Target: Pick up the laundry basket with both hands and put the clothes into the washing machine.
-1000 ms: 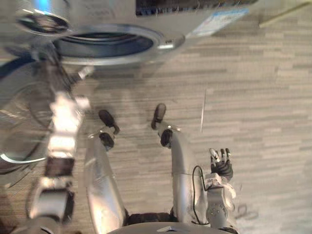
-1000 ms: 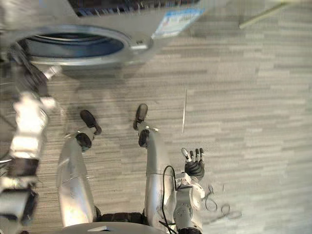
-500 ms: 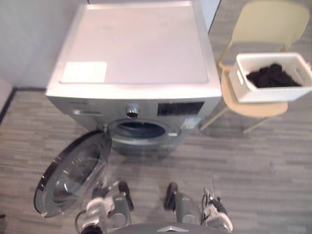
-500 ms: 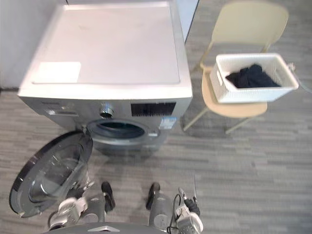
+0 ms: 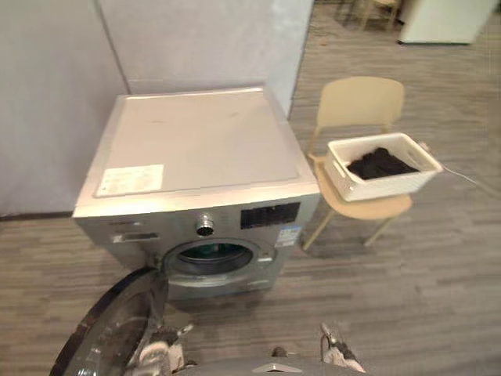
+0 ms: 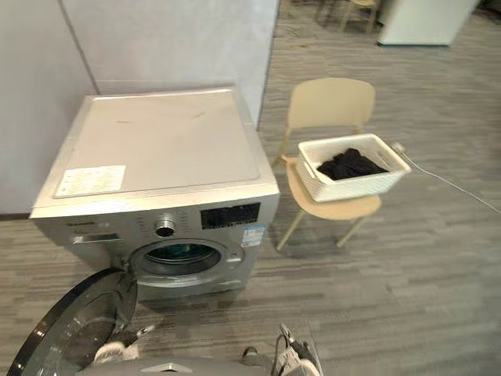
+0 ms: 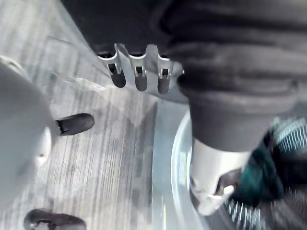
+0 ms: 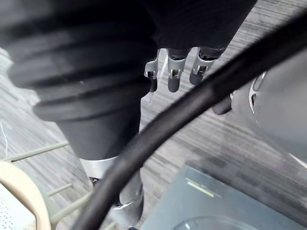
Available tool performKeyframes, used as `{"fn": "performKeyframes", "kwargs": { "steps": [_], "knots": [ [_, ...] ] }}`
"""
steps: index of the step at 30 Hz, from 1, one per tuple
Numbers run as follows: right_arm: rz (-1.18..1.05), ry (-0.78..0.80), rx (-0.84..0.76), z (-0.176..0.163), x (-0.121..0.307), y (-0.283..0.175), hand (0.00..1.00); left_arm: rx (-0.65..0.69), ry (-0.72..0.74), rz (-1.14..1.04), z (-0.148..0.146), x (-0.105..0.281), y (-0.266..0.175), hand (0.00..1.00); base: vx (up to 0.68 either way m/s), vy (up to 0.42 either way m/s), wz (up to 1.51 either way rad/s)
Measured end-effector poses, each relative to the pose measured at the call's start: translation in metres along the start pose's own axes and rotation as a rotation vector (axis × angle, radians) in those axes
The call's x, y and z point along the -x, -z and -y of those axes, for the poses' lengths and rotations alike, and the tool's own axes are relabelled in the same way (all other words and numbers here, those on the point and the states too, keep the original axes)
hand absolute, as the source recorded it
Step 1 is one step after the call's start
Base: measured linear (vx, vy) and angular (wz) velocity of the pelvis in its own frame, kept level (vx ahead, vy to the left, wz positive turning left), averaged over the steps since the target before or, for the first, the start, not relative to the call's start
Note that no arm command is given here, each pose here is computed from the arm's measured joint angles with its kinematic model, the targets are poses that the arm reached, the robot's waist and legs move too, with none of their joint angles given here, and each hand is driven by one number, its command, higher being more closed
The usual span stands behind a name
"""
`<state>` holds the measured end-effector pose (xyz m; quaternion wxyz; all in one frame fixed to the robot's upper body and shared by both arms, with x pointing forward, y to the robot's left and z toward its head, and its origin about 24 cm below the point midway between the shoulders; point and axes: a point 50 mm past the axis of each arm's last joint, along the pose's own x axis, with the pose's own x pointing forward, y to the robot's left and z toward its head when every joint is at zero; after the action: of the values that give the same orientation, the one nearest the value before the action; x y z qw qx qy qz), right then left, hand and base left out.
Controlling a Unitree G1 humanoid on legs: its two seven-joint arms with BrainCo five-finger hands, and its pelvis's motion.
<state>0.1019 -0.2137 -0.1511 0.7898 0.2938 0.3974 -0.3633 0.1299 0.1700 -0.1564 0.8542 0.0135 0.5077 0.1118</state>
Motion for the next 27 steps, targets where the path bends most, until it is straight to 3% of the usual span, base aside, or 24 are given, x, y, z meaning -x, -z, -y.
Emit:
{"fn": "performKeyframes", "kwargs": {
  "steps": [4, 9, 12, 15, 22, 27],
  "knots": [
    [-0.016, -0.034, 0.064, -0.011, -0.001, 0.004, 0.0, -0.069, -0.007, 0.088, -0.004, -0.004, -0.027, 0.0, -0.04, -0.005, -0.64],
    [-0.11, 0.063, 0.105, 0.016, 0.001, 0.021, 0.0, -0.125, -0.058, 0.083, -0.028, -0.005, -0.022, 0.0, 0.04, -0.107, -0.34],
    [-0.089, 0.088, 0.102, 0.024, -0.002, 0.01, 0.0, -0.085, -0.084, -0.014, -0.038, -0.001, 0.009, 0.0, 0.05, -0.323, -0.54],
    [-0.081, 0.087, 0.125, 0.028, -0.003, 0.006, 0.0, 0.046, -0.149, -0.08, -0.054, 0.004, 0.031, 0.0, 0.07, -0.373, -0.86],
    [-0.027, 0.005, 0.261, 0.01, -0.009, -0.011, 0.0, 0.154, -0.18, -0.205, -0.053, 0.02, 0.078, 0.0, 0.2, -0.17, -1.33],
    [0.024, -0.129, 0.364, -0.036, -0.013, -0.022, 0.0, 0.173, -0.172, -0.222, -0.048, 0.023, 0.085, 0.0, 0.34, 0.015, -0.85]
  ]
}}
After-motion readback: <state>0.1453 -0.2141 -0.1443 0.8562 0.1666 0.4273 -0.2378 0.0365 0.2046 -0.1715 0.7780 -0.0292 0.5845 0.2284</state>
